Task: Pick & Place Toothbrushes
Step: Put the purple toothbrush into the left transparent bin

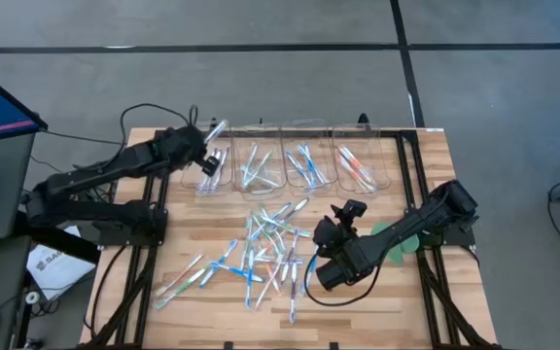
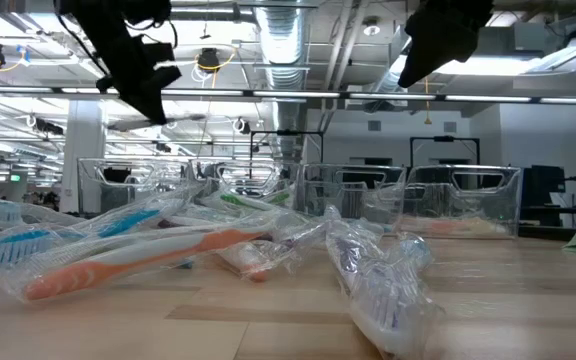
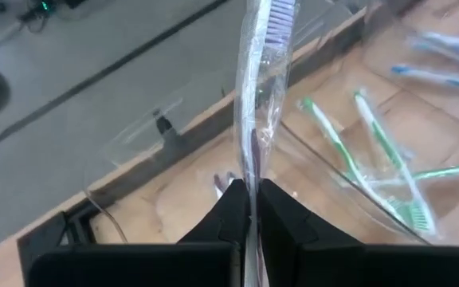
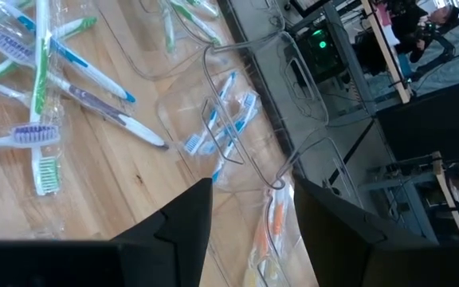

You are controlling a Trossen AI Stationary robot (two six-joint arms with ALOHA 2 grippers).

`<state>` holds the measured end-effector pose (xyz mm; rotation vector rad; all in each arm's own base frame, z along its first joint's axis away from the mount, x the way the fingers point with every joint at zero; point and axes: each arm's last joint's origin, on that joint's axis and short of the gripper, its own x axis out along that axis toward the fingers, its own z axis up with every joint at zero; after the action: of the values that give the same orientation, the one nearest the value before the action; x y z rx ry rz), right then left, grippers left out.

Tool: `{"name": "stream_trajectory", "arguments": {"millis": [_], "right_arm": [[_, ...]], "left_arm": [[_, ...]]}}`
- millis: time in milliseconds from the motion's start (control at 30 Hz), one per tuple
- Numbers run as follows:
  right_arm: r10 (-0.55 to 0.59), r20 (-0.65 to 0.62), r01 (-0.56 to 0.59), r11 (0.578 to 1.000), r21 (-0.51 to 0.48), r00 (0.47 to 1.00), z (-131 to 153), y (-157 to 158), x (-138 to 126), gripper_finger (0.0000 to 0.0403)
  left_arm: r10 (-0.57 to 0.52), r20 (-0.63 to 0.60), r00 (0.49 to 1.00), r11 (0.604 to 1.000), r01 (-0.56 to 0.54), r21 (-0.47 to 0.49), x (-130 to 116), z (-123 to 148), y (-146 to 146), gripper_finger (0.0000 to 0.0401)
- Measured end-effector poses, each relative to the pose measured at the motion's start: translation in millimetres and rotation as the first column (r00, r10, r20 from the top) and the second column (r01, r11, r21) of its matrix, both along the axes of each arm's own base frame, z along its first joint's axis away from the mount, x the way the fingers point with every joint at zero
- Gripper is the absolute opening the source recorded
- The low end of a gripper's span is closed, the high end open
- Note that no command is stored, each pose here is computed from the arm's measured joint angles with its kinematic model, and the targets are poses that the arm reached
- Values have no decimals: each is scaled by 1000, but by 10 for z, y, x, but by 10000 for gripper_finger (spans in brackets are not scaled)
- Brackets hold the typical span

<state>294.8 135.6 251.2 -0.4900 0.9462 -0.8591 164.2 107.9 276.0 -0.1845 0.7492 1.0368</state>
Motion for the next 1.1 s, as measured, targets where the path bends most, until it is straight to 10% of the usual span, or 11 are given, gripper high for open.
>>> {"name": "stream_trajectory", "arguments": {"millis": [1100], "right_arm": [[-56, 166, 33, 990, 138, 985, -35, -29, 201, 172]], "left_arm": [[76, -53, 996, 982, -84, -168, -69, -674, 319, 32]]}}
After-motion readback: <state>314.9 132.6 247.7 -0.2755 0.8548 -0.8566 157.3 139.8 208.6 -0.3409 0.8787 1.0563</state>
